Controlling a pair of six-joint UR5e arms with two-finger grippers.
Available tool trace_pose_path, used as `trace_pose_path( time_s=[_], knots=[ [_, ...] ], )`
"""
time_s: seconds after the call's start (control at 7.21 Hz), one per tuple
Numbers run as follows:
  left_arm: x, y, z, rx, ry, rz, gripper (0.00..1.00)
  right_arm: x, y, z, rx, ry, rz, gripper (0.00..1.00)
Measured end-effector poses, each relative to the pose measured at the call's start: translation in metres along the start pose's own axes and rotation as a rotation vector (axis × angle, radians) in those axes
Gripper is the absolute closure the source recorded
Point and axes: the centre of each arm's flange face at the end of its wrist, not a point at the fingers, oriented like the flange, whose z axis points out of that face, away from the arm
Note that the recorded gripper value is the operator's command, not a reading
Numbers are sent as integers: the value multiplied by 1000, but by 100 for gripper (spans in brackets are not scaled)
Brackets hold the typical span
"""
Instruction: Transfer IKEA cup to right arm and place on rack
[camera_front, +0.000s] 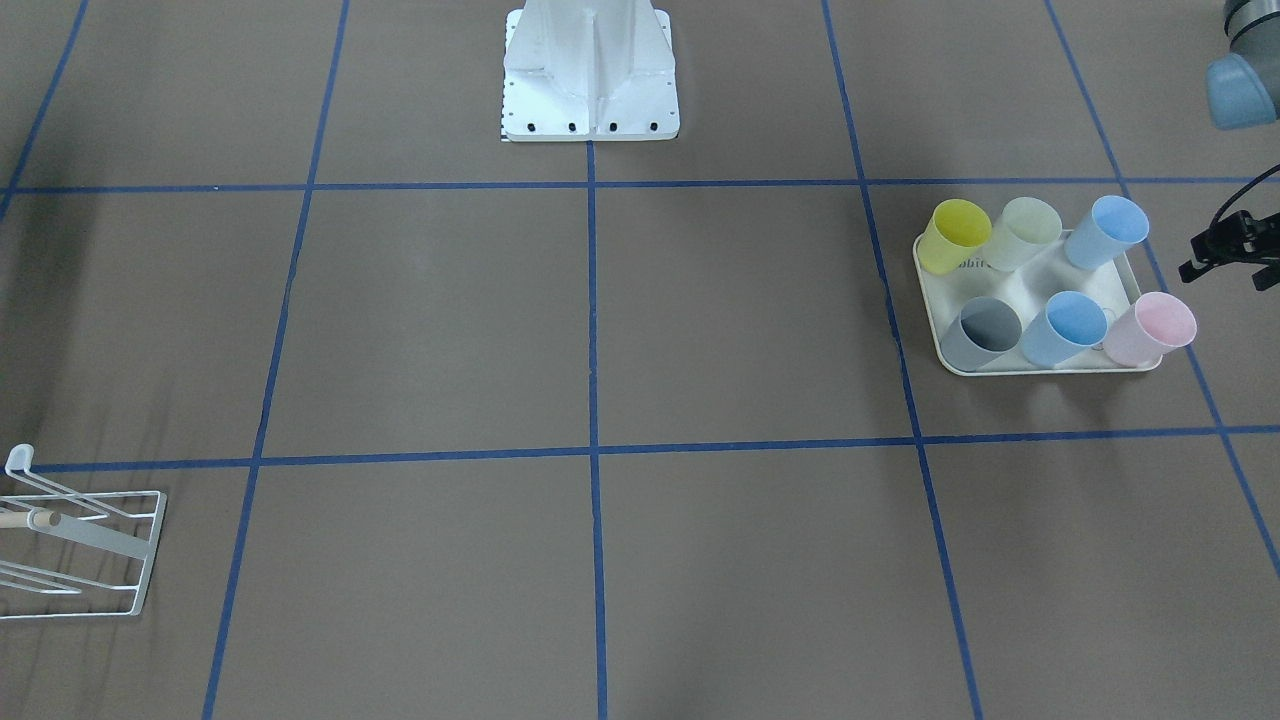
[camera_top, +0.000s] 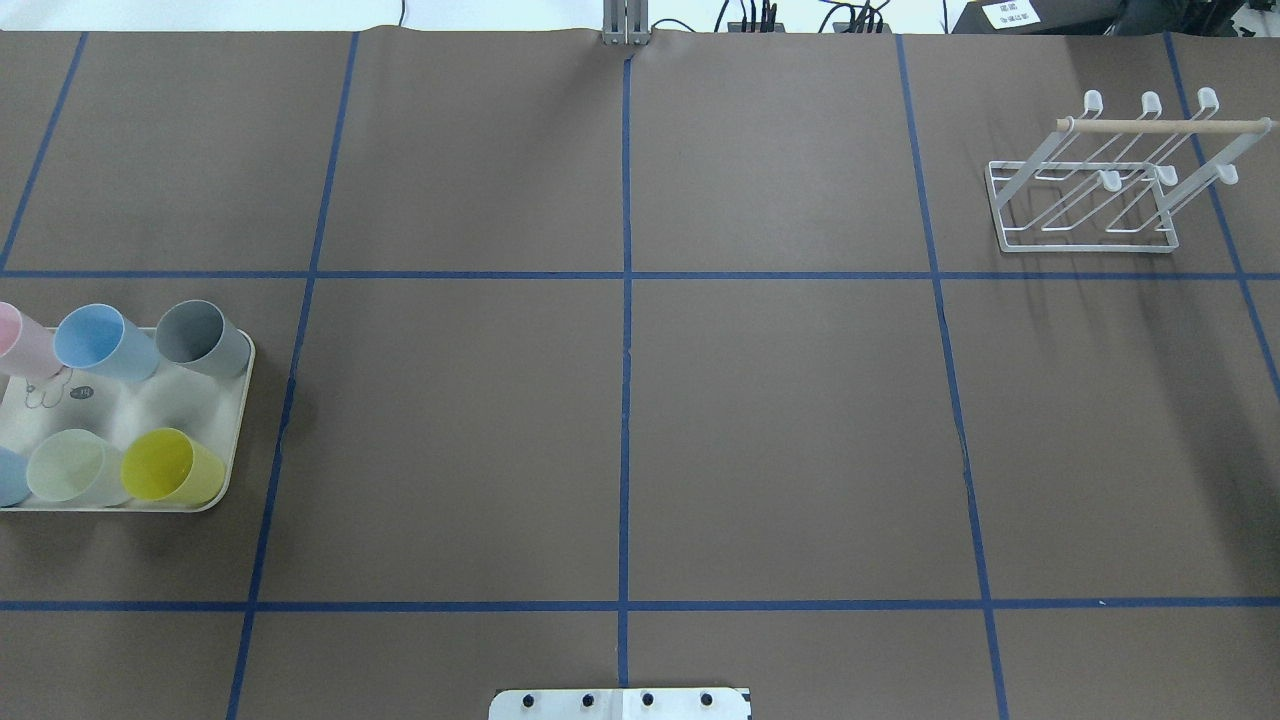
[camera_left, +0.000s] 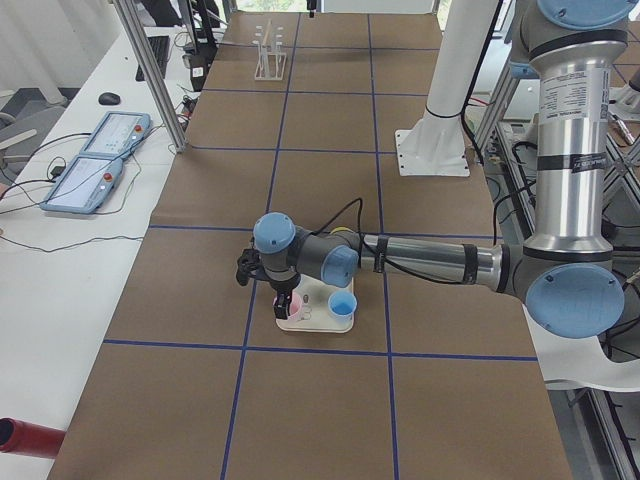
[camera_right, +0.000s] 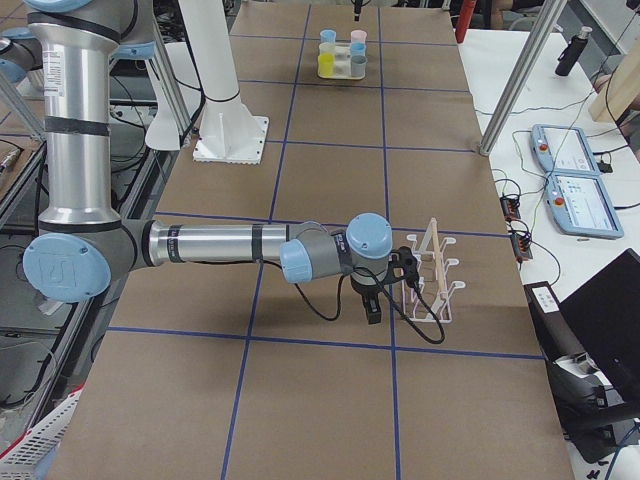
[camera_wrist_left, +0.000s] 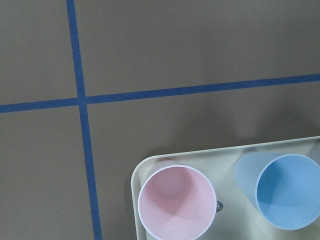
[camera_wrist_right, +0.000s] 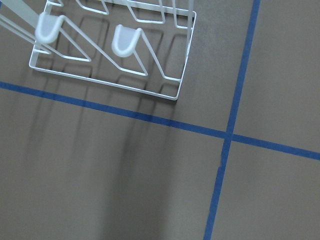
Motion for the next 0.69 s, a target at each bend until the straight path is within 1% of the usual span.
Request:
trace_pose_path(
  time_s=[0.28,0.42,0.69],
  knots=[
    [-6,41,35,-69,-1,20,0,-4,-2,1,-1,-2,-6,0],
    [-12,59,44,-84,1,30,0,-5,-2,0,0,-2,-8,0],
    [-29,98,51,-83,6,47,0,-8,-4,-1,4,-3,-13,0]
  ],
)
